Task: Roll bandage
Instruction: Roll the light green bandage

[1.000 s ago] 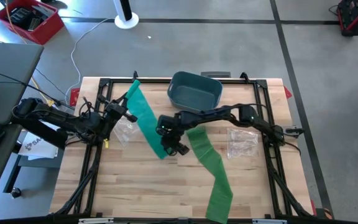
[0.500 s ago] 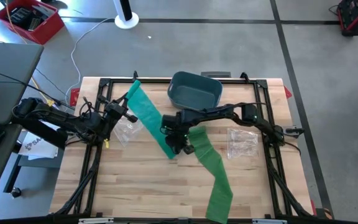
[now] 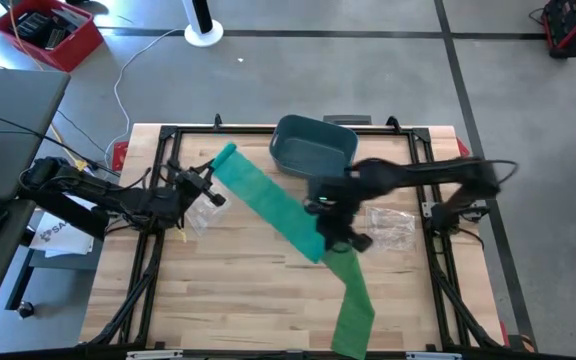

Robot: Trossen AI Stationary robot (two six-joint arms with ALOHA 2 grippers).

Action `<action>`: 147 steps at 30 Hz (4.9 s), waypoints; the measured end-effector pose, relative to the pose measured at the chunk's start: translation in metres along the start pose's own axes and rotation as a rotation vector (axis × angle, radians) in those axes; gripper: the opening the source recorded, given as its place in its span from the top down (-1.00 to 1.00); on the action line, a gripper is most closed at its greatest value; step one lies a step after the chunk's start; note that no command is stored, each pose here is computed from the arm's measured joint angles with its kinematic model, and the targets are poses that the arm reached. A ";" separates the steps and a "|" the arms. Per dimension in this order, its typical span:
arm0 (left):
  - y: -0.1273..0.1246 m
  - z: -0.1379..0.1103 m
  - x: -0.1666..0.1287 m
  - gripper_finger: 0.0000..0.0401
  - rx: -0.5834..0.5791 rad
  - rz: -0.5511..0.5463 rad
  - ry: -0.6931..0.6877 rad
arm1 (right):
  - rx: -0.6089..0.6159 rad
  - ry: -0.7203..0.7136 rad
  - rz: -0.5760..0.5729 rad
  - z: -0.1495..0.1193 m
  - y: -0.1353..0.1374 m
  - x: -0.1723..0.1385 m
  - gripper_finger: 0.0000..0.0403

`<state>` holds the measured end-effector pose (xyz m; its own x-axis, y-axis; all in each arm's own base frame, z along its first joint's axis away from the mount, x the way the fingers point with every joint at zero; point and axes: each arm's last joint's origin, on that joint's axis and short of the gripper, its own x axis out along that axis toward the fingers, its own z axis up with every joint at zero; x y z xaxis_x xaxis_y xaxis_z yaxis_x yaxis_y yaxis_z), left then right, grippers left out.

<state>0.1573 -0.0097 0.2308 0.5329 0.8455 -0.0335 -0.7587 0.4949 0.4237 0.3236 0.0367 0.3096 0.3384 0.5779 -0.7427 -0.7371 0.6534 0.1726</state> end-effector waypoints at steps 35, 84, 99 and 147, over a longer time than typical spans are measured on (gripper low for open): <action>-0.149 0.015 0.014 0.99 -0.134 -0.965 -0.007 | 0.119 -0.433 -1.456 -0.011 0.072 -0.185 1.00; -0.053 0.143 -0.070 1.00 -0.081 -0.630 -0.806 | 0.343 -0.258 -0.739 -0.075 -0.021 0.022 1.00; -0.021 0.145 -0.061 1.00 0.134 -0.236 -0.547 | 0.258 -0.309 -0.464 -0.058 0.007 0.045 1.00; 0.013 -0.009 -0.011 1.00 -0.328 -0.234 -0.459 | 0.036 -0.679 -0.178 -0.019 0.060 0.019 1.00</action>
<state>0.1382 -0.0104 0.2282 0.7510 0.5705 0.3324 -0.6391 0.7546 0.1486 0.2750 0.0773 0.2936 0.7514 0.6304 -0.1951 -0.6207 0.7755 0.1154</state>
